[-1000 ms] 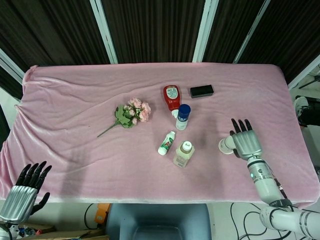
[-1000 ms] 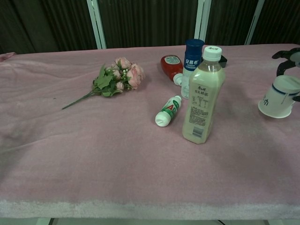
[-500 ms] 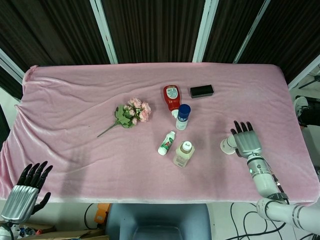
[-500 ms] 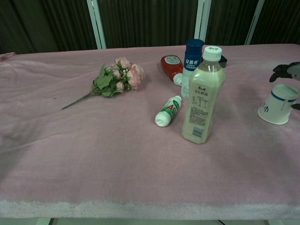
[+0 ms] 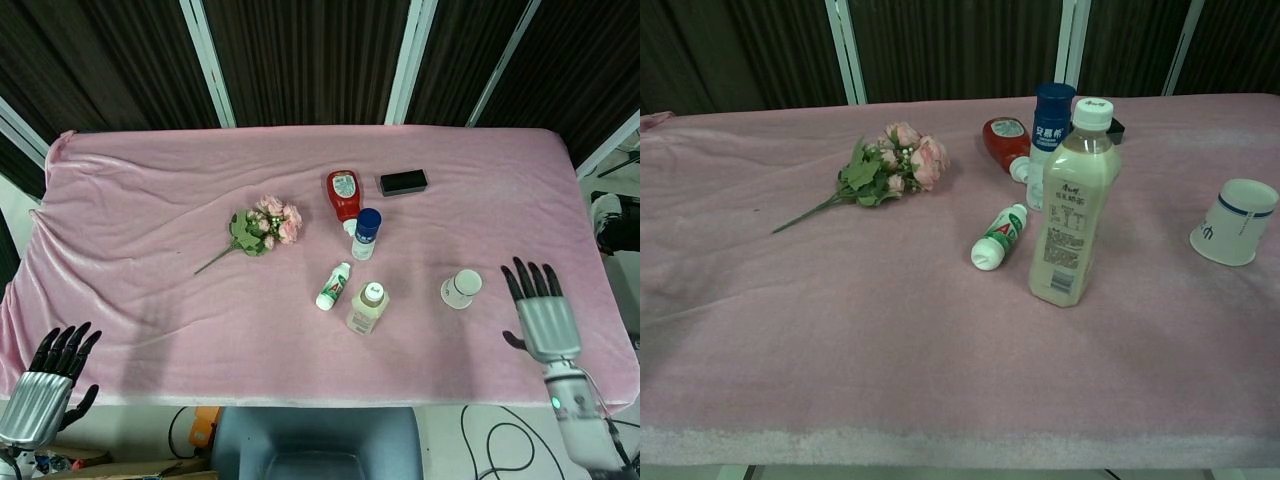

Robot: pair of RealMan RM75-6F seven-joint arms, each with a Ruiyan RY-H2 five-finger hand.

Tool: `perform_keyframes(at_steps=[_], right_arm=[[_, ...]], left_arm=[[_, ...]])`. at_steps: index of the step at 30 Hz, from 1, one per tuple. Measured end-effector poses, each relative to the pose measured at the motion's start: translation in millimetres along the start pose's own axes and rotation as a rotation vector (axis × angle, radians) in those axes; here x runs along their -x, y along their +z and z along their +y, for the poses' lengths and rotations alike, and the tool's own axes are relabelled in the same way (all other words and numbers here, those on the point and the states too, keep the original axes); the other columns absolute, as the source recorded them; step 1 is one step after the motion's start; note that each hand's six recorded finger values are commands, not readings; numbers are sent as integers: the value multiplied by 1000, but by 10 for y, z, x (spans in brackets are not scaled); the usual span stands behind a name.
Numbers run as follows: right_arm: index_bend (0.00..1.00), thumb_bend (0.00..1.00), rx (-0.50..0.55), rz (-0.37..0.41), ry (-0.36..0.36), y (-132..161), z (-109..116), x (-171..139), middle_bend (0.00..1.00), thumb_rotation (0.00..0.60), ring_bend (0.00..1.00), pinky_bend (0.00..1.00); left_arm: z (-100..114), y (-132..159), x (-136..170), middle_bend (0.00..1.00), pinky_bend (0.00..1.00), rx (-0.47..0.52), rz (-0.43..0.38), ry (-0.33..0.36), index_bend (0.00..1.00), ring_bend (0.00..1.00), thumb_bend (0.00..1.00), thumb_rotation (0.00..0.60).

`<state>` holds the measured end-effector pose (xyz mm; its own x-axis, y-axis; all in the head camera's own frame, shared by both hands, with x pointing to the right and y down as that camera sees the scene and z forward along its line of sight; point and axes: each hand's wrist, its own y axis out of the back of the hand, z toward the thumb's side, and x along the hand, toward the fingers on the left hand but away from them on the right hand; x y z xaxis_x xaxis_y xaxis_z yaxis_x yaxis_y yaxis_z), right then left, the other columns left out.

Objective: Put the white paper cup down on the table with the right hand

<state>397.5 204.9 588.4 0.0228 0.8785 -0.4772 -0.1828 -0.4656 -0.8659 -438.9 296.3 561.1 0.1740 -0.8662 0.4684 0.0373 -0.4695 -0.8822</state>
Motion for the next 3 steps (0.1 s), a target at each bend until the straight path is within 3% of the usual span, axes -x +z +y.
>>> perform_keyframes(at_steps=[3], right_arm=[[0, 287, 70, 19, -71, -149, -55, -499, 0, 600, 0, 0]], left_arm=[[2, 26, 5, 0, 21, 4, -14, -1, 0, 0, 370, 600]])
